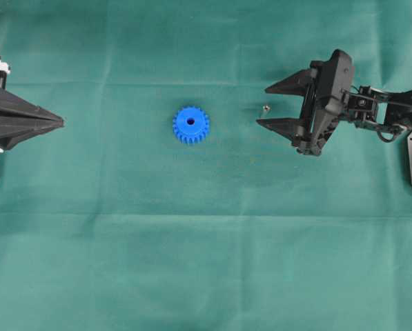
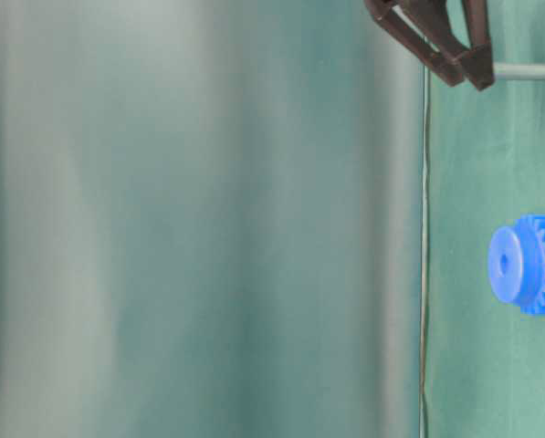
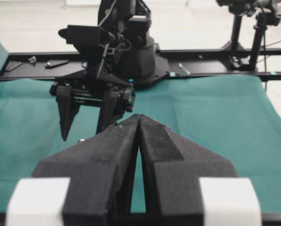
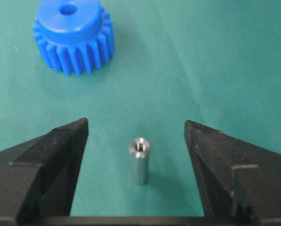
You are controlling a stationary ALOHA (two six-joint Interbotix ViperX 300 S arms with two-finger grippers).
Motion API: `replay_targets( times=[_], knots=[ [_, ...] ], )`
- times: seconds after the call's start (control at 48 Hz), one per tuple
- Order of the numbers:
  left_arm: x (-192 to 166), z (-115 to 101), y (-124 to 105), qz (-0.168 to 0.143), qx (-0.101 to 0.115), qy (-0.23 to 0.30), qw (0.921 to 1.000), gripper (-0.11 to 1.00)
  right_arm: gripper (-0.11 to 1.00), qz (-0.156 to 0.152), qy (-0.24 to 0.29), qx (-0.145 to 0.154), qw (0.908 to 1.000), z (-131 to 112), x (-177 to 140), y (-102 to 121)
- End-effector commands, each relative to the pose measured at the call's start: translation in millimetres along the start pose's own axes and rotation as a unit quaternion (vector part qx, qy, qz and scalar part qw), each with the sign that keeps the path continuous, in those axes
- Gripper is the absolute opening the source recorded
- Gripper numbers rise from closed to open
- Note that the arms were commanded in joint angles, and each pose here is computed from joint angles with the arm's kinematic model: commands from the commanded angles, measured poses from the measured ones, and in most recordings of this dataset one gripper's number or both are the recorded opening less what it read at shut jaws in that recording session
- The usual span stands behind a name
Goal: Insert the shaft placed at a random location into the center hole of the small gear at another random location.
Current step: 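Move the open right gripper left toward the upright silver shaft, then lower the right gripper around the shaft and close on it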
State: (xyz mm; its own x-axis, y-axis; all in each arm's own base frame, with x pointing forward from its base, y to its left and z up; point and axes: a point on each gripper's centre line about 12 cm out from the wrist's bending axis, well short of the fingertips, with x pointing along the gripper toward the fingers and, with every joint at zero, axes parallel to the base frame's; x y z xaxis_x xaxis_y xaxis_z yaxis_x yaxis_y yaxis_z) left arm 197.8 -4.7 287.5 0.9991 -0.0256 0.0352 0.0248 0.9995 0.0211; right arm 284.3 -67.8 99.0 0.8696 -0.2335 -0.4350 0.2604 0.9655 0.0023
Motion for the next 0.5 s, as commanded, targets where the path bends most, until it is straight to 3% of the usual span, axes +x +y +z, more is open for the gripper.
replay_targets(
  times=[0.0, 0.479],
  knots=[
    [2.3, 10.4, -0.5, -0.002, 0.001, -0.013, 0.9999, 0.0, 0.81, -0.003, -0.015, -0.005, 0.9999, 5.9, 2.7, -1.2],
    [2.4, 8.4, -0.2, -0.001, 0.001, -0.007, 1.0, 0.0, 0.71, -0.006, -0.007, -0.002, 1.0, -1.1, 3.8, -1.8]
  ],
)
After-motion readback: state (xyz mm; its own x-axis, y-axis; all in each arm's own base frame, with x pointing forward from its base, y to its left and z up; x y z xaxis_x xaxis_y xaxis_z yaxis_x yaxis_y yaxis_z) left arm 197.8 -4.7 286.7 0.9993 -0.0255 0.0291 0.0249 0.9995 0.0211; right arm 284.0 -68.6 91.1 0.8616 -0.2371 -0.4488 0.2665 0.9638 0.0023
